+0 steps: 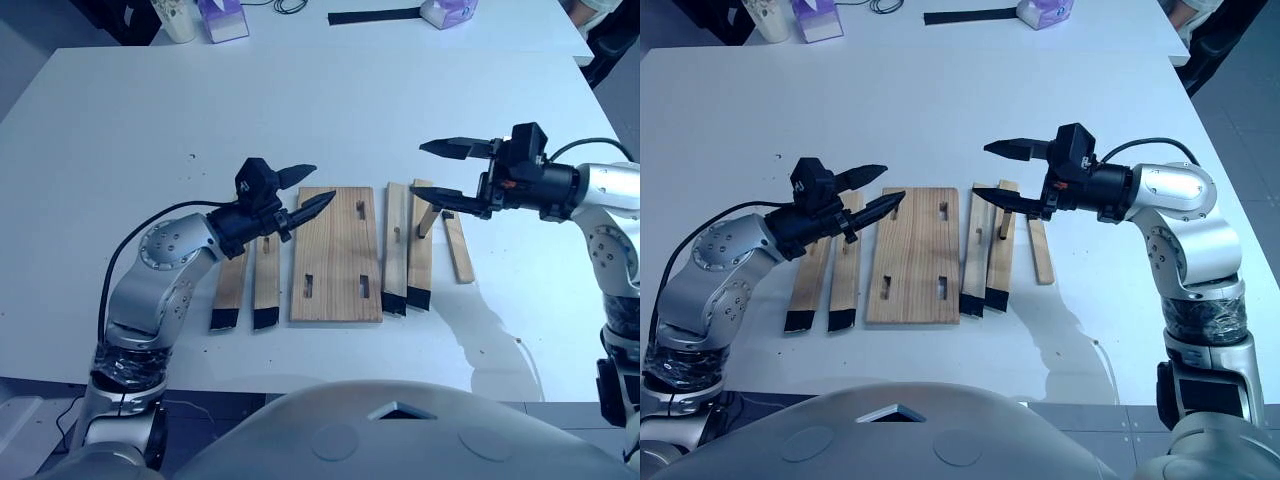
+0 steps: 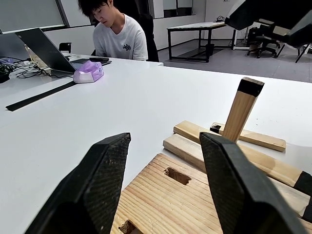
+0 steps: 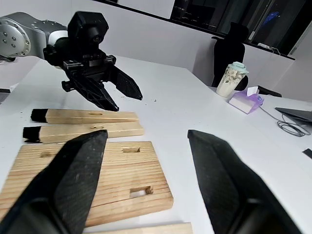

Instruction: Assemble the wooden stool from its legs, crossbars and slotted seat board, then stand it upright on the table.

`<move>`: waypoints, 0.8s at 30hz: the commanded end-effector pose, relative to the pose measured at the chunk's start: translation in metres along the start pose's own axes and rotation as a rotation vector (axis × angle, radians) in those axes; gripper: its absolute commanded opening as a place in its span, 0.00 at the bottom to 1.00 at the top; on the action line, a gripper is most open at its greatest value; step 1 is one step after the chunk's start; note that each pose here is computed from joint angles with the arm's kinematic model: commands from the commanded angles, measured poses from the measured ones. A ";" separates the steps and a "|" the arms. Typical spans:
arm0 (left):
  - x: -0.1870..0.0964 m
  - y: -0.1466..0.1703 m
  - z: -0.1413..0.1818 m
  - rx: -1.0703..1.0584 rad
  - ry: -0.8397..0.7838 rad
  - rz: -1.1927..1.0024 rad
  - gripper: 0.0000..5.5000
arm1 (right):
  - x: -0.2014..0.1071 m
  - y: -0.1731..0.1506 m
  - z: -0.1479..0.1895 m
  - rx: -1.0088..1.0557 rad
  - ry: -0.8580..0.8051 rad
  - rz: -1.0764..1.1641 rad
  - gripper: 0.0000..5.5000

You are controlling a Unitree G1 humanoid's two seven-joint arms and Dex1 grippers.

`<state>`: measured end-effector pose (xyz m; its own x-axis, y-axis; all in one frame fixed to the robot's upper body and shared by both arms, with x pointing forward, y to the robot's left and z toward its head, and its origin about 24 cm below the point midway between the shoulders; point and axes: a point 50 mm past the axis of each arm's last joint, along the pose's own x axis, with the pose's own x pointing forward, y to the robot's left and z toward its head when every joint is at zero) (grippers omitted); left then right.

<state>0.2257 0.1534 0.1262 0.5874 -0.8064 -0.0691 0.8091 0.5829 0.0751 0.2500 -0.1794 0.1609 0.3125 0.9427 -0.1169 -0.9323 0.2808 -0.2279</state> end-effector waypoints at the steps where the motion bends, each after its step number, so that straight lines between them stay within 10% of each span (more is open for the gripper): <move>1: 0.004 0.002 0.003 0.019 -0.004 -0.013 0.48 | 0.011 -0.006 -0.004 -0.004 -0.022 -0.017 0.45; 12: 0.005 0.004 0.002 0.022 0.012 -0.024 0.48 | 0.036 -0.016 0.042 0.035 -0.228 -0.023 0.44; 19: 0.006 0.006 0.002 0.026 0.021 -0.047 0.48 | 0.028 0.013 -0.068 0.215 0.052 -0.028 0.44; 24: 0.006 0.009 0.003 0.027 0.024 -0.046 0.48 | 0.031 0.004 -0.039 0.174 -0.097 -0.084 0.44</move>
<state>0.2352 0.1514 0.1298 0.5480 -0.8329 -0.0772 0.8357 0.5411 0.0942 0.2652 -0.1543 0.1219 0.3474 0.9377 -0.0049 -0.9302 0.3439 -0.1282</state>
